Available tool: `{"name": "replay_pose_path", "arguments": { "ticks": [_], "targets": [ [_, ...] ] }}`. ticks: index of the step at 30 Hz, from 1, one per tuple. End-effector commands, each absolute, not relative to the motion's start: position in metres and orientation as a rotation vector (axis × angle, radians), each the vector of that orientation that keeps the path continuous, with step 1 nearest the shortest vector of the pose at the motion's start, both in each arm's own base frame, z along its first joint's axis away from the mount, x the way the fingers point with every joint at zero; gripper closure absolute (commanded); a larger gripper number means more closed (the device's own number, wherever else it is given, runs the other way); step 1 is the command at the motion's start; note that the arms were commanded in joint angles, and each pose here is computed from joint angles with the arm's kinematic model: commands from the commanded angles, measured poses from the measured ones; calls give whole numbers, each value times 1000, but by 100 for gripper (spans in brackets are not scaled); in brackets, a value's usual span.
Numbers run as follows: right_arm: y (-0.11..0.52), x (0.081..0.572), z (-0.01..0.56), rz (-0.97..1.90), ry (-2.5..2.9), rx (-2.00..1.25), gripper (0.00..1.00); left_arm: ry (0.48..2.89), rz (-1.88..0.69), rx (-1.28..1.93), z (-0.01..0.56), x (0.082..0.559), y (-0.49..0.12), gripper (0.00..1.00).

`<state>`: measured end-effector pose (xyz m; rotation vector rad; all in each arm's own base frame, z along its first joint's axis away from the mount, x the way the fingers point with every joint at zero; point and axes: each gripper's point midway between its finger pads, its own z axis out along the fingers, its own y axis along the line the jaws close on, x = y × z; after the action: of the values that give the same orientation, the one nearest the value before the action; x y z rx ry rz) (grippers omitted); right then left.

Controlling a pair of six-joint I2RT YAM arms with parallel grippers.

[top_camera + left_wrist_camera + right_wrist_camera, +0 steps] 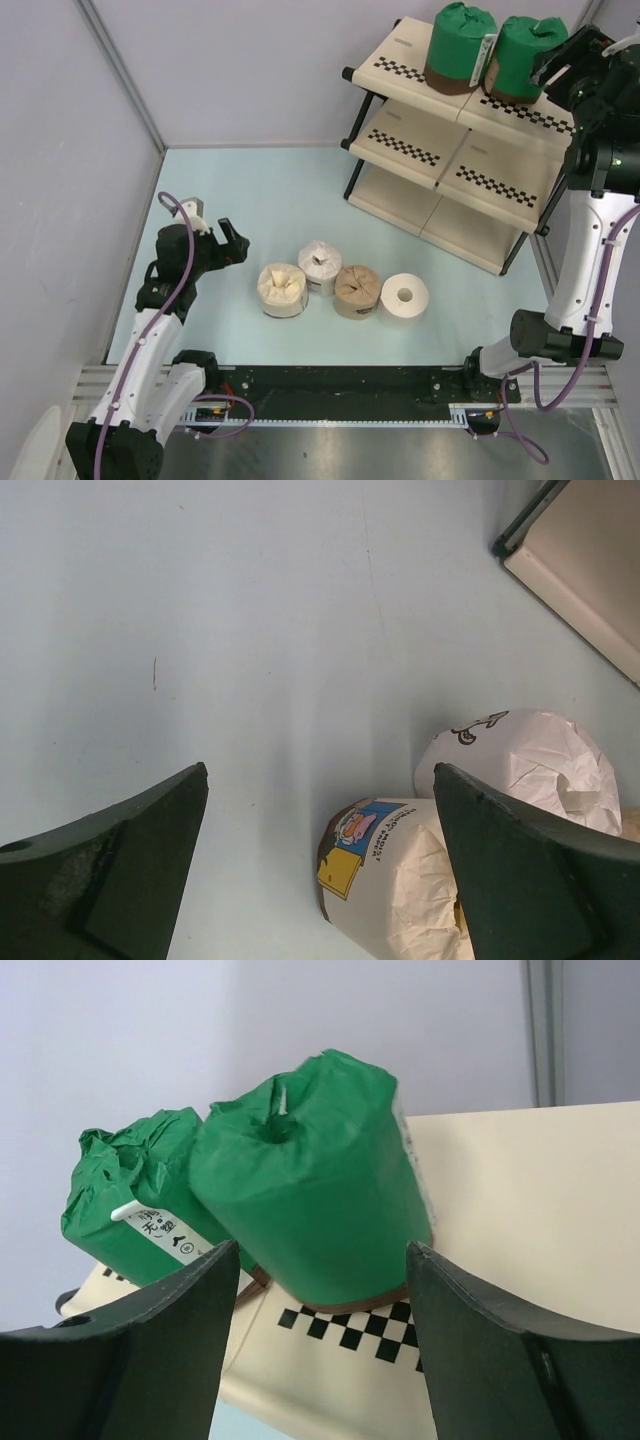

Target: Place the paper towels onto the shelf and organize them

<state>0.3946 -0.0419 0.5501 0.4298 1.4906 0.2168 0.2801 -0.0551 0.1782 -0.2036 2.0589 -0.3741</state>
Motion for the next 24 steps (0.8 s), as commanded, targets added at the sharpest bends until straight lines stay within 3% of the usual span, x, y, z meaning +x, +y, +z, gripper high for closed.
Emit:
{"name": "replay_pose_path", "arguments": {
  "ticks": [1,7,17,24],
  "targets": [
    [-34,408,561,325,1446,393,28,2022,-398,-207,188,284,-56,0],
    [-26,409,566,393,1412,343,27,2024,-401,-206,188,284,-57,0],
    [-8,341,600,399,1278,248,26,2031,-406,-201,186,285,-58,0],
    [19,307,575,515,1329,208,26,2034,-406,-202,185,285,-58,0]
  ]
}}
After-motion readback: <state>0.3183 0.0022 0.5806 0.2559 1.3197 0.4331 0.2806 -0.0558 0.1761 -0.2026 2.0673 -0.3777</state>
